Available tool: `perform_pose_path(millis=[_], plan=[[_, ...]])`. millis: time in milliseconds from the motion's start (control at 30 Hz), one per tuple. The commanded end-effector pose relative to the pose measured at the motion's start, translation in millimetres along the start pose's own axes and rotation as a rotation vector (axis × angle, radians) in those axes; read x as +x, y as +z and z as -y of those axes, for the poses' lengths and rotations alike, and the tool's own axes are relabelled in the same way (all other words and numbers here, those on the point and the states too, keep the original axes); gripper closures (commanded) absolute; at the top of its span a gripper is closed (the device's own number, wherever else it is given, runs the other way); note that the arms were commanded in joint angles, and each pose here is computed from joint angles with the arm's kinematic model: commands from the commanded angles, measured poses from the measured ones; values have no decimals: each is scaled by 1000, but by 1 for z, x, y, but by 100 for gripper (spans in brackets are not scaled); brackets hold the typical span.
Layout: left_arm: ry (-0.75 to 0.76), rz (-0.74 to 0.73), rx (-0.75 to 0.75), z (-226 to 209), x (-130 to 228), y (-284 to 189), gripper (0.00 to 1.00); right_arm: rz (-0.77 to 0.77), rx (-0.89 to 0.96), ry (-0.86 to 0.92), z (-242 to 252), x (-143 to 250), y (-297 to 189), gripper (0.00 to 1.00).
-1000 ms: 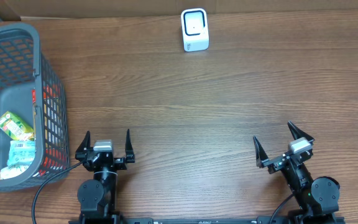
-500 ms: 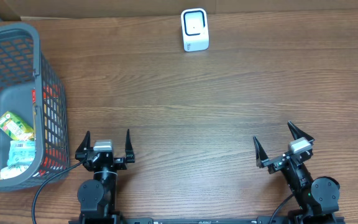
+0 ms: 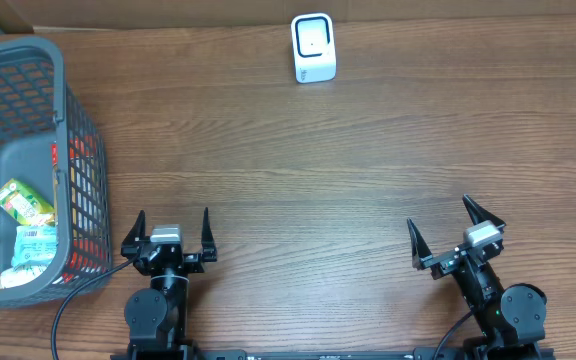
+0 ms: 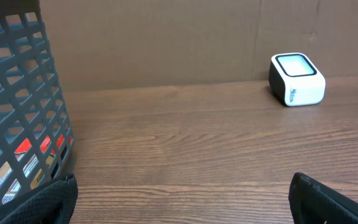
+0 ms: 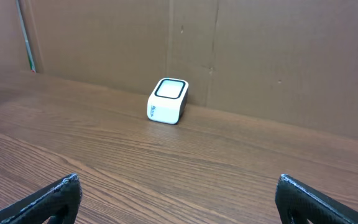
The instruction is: Scan the item barcode
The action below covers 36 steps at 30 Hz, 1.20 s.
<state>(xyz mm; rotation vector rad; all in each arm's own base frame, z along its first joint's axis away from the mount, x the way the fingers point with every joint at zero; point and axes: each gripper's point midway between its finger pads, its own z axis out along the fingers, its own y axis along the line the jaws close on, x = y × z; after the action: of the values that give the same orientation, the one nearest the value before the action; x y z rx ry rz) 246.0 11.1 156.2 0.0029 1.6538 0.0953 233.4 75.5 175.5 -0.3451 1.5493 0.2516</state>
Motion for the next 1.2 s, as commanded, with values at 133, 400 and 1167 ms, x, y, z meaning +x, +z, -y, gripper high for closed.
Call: perform_pose_path(millis=[133, 400, 1167], plan=[[26, 11, -15, -3, -1, 0, 0, 9, 12, 4, 2, 0, 0, 0], [26, 11, -12, -2, -1, 0, 0, 38, 14, -2, 2, -7, 0, 0], [-36, 79, 198, 26, -122, -11, 0, 34, -42, -2, -2, -100, -4, 0]])
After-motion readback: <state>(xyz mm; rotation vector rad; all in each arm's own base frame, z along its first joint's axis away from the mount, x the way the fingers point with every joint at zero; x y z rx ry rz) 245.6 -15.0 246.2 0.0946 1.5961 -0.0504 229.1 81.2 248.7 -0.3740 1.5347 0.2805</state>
